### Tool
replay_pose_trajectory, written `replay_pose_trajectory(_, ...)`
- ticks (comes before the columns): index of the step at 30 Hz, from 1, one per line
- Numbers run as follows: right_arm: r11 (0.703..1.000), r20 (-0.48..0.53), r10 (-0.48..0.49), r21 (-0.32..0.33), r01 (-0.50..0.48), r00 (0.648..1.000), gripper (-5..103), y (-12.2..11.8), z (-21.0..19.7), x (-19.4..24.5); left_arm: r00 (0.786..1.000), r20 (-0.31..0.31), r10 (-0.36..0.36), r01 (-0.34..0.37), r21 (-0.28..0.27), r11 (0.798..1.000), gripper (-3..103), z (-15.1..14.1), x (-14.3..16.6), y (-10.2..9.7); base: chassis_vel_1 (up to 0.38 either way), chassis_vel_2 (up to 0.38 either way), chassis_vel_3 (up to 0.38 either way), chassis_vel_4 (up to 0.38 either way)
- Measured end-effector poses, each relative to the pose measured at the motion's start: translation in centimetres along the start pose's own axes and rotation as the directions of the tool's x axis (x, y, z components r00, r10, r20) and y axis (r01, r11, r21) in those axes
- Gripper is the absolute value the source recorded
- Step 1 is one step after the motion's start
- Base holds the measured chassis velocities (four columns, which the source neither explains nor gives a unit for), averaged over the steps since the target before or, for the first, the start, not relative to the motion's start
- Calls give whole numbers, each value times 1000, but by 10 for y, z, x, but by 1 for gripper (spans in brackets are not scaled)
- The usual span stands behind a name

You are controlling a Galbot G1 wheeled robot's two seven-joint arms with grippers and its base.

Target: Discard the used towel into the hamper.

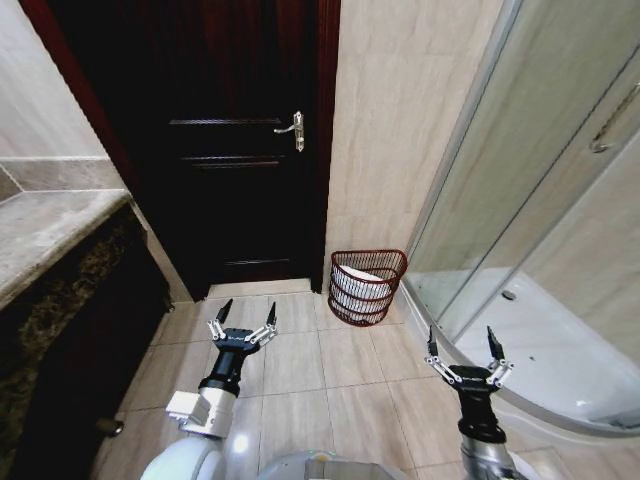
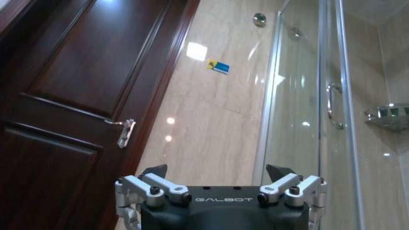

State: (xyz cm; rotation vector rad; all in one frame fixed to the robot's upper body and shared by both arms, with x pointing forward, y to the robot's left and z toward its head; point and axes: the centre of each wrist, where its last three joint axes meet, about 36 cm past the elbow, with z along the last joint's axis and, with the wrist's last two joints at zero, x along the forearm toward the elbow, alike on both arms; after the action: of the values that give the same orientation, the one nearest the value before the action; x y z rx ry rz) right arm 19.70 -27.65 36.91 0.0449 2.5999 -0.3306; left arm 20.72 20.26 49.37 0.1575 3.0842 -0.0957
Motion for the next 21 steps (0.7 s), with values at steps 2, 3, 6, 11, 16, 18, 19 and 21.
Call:
replay_pose_trajectory(2,1000,3,-6,-3,6,1000,100,0,0,0,1000,0,0,0,0,1000,100,0,0,0,0,0,0,0)
replay_pose_trajectory(3,1000,4,-10,-6,10,1000,100,0,0,0,1000,0,0,0,0,1000,100,0,0,0,0,0,0,0)
replay_pose_trajectory(6,1000,7,-20,-20,20,1000,100,1,-1,1,1000,0,0,0,0,1000,100,0,0,0,0,0,0,0)
replay_pose_trajectory(11,999,13,-22,-33,22,1000,100,1,0,3,1000,0,0,0,0,1000,100,0,0,0,0,0,0,0)
replay_pose_trajectory(16,999,15,-25,-38,26,1000,100,1,1,2,1000,0,0,0,0,1000,100,0,0,0,0,0,0,0)
replay_pose_trajectory(18,999,16,-28,-41,28,999,100,1,1,2,1000,0,0,0,0,1000,100,0,0,0,0,0,0,0)
replay_pose_trajectory(19,999,16,-28,-45,29,999,100,1,1,3,1000,0,0,0,0,1000,100,0,0,0,0,0,0,0)
replay_pose_trajectory(21,998,16,-28,-48,28,999,100,1,1,3,1000,0,0,0,0,1000,100,0,0,0,0,0,0,0)
